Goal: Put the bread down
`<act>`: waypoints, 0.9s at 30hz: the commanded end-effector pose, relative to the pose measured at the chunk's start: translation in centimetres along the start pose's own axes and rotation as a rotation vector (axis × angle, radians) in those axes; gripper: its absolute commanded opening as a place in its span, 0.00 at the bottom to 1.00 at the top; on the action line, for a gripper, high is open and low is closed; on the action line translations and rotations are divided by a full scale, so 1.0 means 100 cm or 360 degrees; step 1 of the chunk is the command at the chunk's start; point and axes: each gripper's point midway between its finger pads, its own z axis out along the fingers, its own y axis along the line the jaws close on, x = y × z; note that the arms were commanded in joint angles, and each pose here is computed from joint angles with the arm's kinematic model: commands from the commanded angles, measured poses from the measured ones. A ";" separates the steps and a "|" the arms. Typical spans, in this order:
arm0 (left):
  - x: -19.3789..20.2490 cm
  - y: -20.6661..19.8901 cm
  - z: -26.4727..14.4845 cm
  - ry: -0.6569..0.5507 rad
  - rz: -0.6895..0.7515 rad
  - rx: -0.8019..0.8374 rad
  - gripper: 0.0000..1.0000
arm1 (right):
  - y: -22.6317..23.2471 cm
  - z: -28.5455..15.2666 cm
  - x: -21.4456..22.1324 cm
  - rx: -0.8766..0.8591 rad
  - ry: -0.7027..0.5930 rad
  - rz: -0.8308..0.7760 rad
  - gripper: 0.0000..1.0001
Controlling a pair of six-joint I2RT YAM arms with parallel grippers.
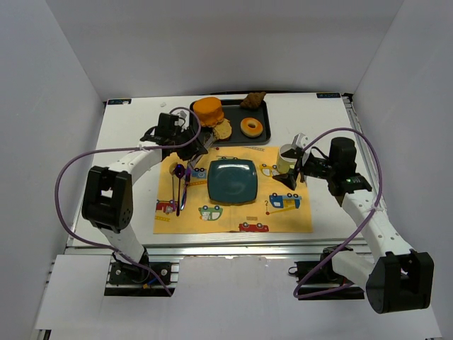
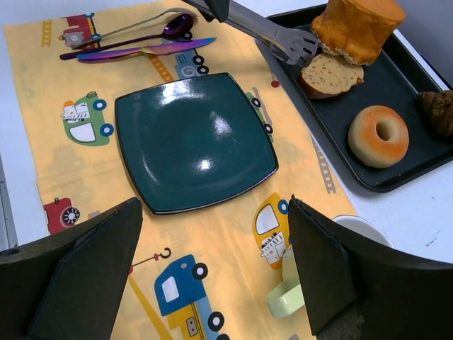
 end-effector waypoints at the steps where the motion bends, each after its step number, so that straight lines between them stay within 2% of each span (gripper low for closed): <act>1: -0.022 -0.019 -0.011 -0.0102 0.0029 0.0029 0.49 | 0.000 -0.002 -0.006 0.0001 -0.0043 -0.0031 0.87; 19: -0.034 -0.020 0.014 -0.0014 -0.0103 -0.0037 0.51 | -0.003 -0.004 -0.005 0.0027 -0.0076 -0.0013 0.87; 22: -0.038 -0.024 0.016 -0.0009 -0.0114 -0.0009 0.49 | -0.003 -0.005 -0.004 0.0029 -0.0076 -0.0002 0.87; 27: -0.037 -0.030 0.020 0.0015 -0.0146 0.0041 0.38 | -0.003 -0.005 -0.005 0.0033 -0.0085 -0.0006 0.87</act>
